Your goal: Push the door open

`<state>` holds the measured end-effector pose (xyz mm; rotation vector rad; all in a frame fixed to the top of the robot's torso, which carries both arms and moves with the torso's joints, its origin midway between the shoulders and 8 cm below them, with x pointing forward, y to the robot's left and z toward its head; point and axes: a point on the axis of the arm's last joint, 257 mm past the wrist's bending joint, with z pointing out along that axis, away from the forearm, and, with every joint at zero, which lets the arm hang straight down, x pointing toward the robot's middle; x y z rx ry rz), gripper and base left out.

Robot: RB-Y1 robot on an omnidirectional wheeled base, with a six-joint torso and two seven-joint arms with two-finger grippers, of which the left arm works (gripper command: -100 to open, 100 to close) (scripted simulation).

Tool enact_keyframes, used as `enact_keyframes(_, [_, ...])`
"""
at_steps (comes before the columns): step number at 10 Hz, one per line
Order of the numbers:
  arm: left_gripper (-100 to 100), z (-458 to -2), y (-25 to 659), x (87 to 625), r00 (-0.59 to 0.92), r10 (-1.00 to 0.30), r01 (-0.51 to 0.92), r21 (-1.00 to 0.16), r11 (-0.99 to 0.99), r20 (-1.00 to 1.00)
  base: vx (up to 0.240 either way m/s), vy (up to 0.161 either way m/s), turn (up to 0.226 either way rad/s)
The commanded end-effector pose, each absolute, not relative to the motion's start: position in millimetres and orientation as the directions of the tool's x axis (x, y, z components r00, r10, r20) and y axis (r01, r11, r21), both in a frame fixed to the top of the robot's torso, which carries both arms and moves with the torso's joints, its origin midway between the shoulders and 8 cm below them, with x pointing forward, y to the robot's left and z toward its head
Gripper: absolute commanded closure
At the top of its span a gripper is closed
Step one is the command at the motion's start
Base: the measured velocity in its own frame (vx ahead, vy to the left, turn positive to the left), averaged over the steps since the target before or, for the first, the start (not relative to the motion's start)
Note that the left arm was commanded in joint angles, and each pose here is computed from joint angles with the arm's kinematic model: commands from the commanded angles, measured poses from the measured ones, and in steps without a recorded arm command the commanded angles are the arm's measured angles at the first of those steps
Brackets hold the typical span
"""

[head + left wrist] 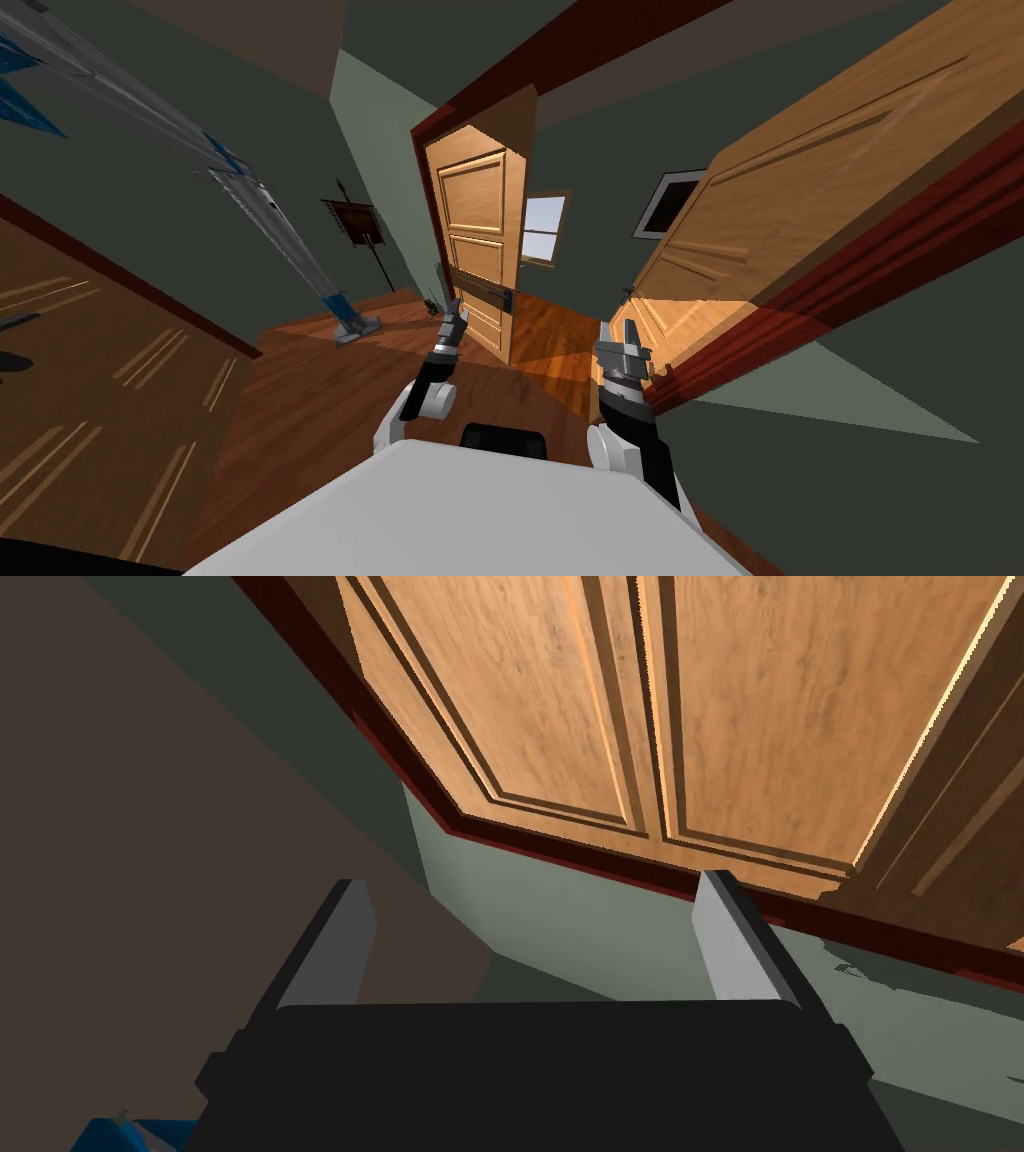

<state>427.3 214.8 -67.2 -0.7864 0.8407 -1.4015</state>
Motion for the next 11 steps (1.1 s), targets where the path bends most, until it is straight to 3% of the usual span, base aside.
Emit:
enact_keyframes(1, [-100, -81.9, 206.1, 436.9, -0.032, -0.999, 0.469, -0.883, 0.014, -0.033, 0.094, 0.084, -0.097])
enact_keyframes(11, [-100, -180.8, 153.2, 482.9, -0.164, -0.986, 0.259, -0.966, -0.023, -0.02, 0.084, 0.108, -0.092])
